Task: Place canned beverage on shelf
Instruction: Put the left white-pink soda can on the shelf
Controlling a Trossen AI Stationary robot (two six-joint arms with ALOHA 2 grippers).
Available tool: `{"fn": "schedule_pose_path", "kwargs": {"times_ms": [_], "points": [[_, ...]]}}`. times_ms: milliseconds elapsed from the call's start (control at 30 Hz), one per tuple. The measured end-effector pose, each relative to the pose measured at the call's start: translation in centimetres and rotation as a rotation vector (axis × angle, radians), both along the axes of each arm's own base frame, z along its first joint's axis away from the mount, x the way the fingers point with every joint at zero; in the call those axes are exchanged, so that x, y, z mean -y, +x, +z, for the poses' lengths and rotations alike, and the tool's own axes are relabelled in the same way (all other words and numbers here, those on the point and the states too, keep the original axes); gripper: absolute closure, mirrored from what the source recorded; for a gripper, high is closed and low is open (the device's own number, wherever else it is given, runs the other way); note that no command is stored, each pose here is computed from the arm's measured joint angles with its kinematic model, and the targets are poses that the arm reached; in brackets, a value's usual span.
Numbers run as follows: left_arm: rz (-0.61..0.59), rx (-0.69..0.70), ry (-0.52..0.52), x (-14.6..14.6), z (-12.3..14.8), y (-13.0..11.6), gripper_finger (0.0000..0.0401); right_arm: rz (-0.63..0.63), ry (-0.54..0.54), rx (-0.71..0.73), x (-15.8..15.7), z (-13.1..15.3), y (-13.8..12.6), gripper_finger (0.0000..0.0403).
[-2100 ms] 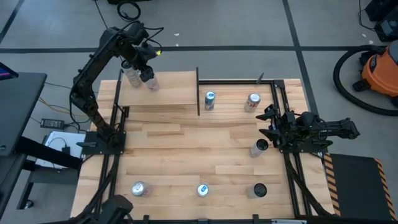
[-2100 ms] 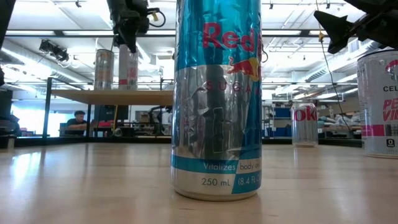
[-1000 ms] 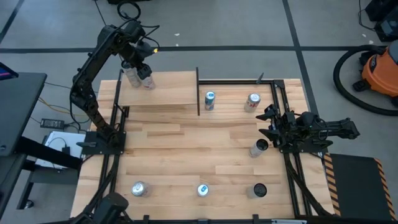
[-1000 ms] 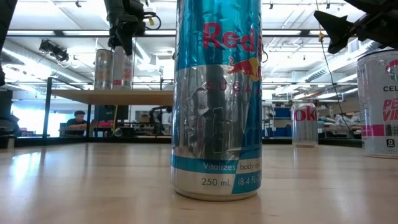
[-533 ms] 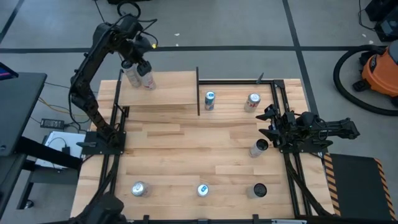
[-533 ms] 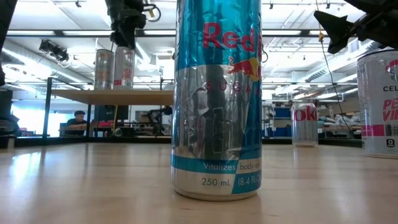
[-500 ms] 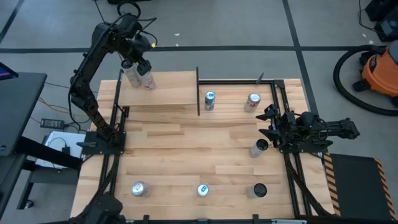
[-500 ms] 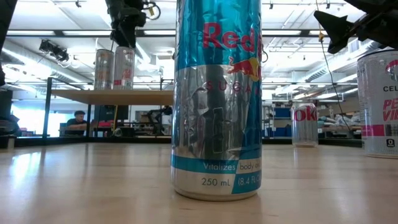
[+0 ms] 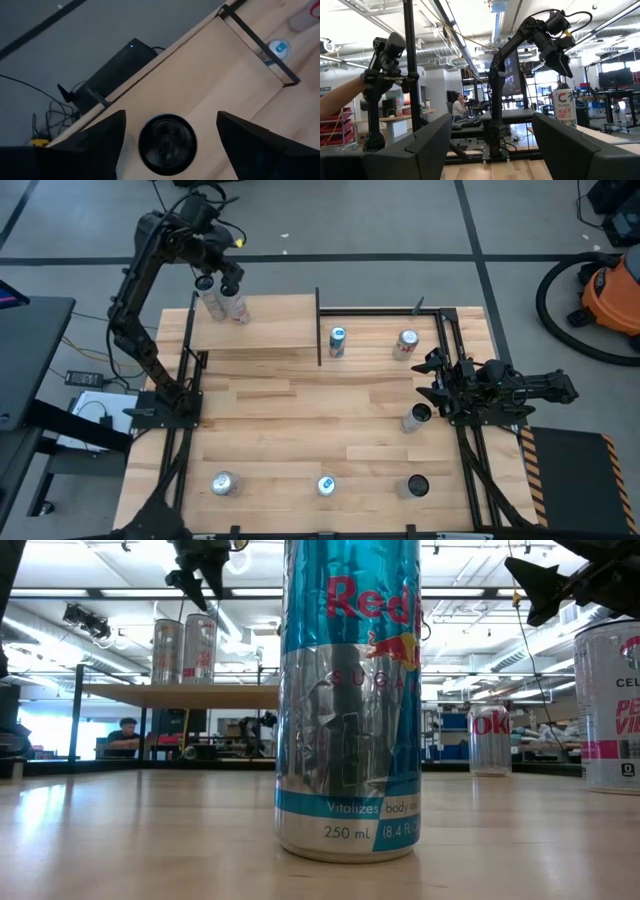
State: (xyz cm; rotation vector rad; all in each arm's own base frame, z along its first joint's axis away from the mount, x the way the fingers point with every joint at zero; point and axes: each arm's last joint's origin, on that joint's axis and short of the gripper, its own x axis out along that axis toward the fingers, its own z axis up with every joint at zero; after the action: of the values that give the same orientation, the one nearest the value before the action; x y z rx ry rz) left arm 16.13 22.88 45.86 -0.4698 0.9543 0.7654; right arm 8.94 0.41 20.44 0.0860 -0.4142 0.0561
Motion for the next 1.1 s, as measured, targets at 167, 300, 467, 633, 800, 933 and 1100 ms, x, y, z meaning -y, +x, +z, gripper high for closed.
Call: {"fn": "schedule_pose_path", "kwargs": {"times_ms": [167,300,467,633,800,933,1100], "points": [[-0.039,0.005,-0.004,0.8,0.0,1.1,0.0087,0.0,0.0,0.0,0.0,0.0,0.0,0.0117],[0.001,0.017,-0.02,1.4,0.0,1.8,0.0087,0.0,0.0,-0.001,0.0,0.0,0.0,0.0117],[0.133,-0.01,0.004,1.5,0.0,2.0,0.0087,0.0,0.0,0.0,0.0,0.0,0.0,0.0117],[0.207,0.017,-0.016,1.5,0.0,2.0,0.0087,0.0,0.0,0.0,0.0,0.0,0.0,0.0117],[0.242,0.013,-0.009,1.5,0.0,1.9,0.0087,0.0,0.0,0.0,0.0,0.0,0.0,0.0117],[0.287,-0.006,0.015,1.4,0.0,1.8,0.0087,0.0,0.0,0.0,0.0,0.0,0.0,0.0117],[0.29,-0.006,0.015,1.4,0.0,1.8,0.0087,0.0,0.0,0.0,0.0,0.0,0.0,0.0117]]}}
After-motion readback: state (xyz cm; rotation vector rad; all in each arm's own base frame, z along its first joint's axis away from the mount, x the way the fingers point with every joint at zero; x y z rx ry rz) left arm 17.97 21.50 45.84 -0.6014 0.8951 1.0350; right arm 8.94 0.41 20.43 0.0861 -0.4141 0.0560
